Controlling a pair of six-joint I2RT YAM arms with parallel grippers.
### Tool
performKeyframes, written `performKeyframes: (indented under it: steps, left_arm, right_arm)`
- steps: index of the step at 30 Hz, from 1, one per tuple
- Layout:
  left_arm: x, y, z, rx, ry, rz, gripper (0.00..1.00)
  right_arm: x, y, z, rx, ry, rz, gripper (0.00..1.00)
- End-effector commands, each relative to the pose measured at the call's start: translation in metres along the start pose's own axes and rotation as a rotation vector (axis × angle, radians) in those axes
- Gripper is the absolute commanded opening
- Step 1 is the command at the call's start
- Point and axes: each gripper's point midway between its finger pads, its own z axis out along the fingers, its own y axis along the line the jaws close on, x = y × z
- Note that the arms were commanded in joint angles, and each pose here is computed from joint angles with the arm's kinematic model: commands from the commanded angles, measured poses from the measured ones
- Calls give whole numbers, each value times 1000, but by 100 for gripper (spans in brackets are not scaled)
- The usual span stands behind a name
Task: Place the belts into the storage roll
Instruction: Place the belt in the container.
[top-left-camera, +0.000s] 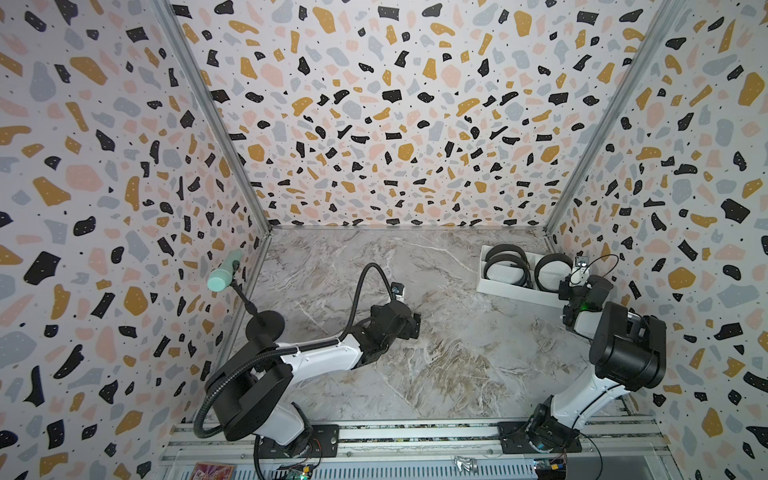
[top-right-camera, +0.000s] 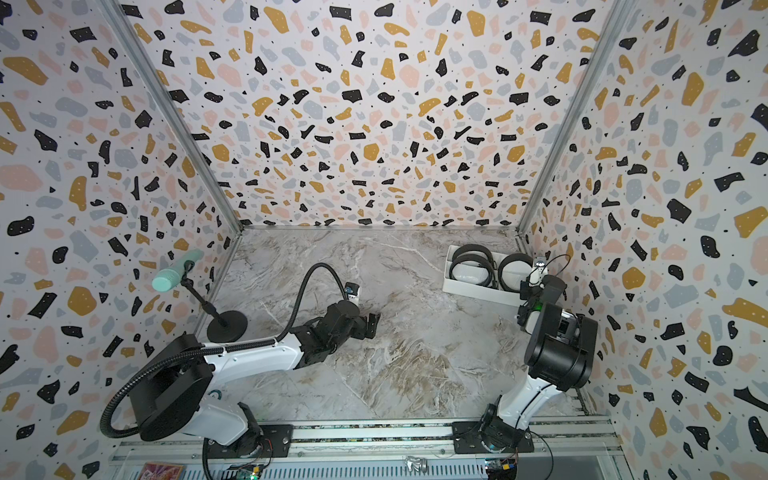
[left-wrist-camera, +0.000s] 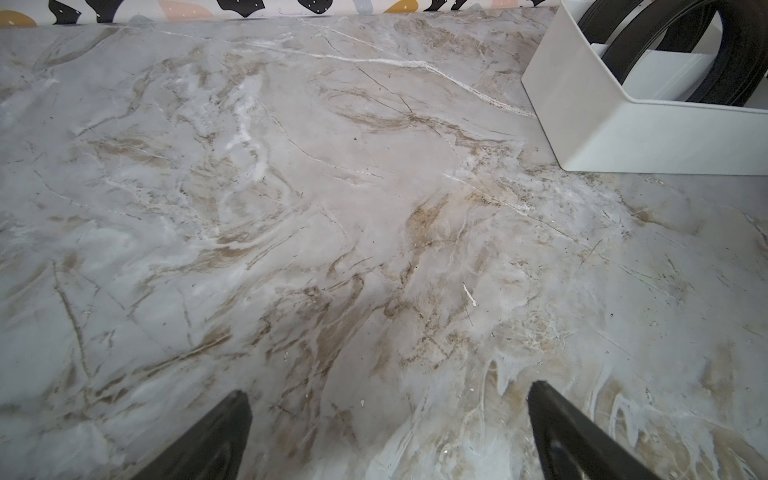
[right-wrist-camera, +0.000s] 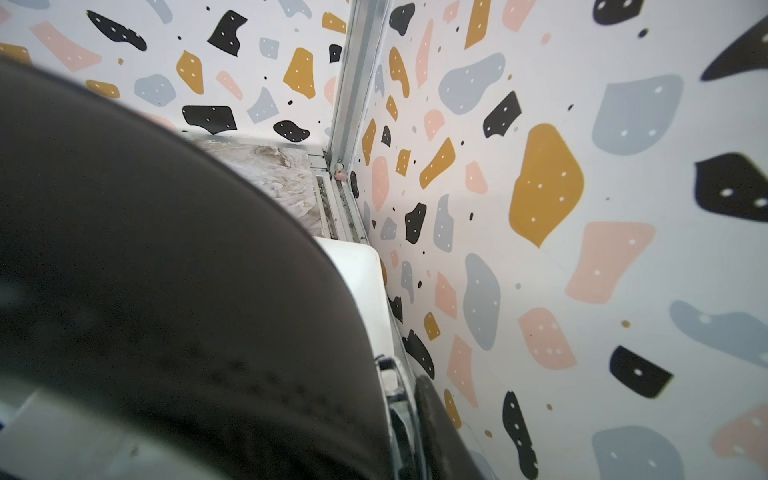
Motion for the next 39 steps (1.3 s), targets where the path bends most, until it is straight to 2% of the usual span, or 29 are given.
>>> performKeyframes:
  steps: [1,4,11,19,26,28,30,36,39]
  left_arm:
    - [-10,4,-3,-5,-45,-6,99]
    - [-10,3,-2,-2,-44,-7,99]
    - [-11,3,-2,0,-45,-1,99]
    - [-11,5,-2,-2,-48,-5,100]
    - [-10,5,-2,-1,-49,-9,100]
    - [-9,6,-2,-3,-48,-11,100]
    - [-9,7,-2,-4,-49,-11,100]
    - [-10,7,-4,-6,-53,-15,100]
    - [-11,8,-5,-10,-57,-19,99]
  right_arm:
    - [6,-2,3,23,48,-22,26]
    - [3,-5,-1,36,46,-18,47]
    - [-17,-17,-11,71,7,-4,71]
    - [-55,-35,-21,80,-102,-3,81]
    - [-68,-37,-6,53,-109,-24,82]
    - [-68,-34,-1,32,-111,-35,80]
    - [-67,-29,3,5,-114,-42,73]
    - [-53,-16,2,-31,-101,-32,33]
    - [-38,-11,-4,-25,-74,-40,22]
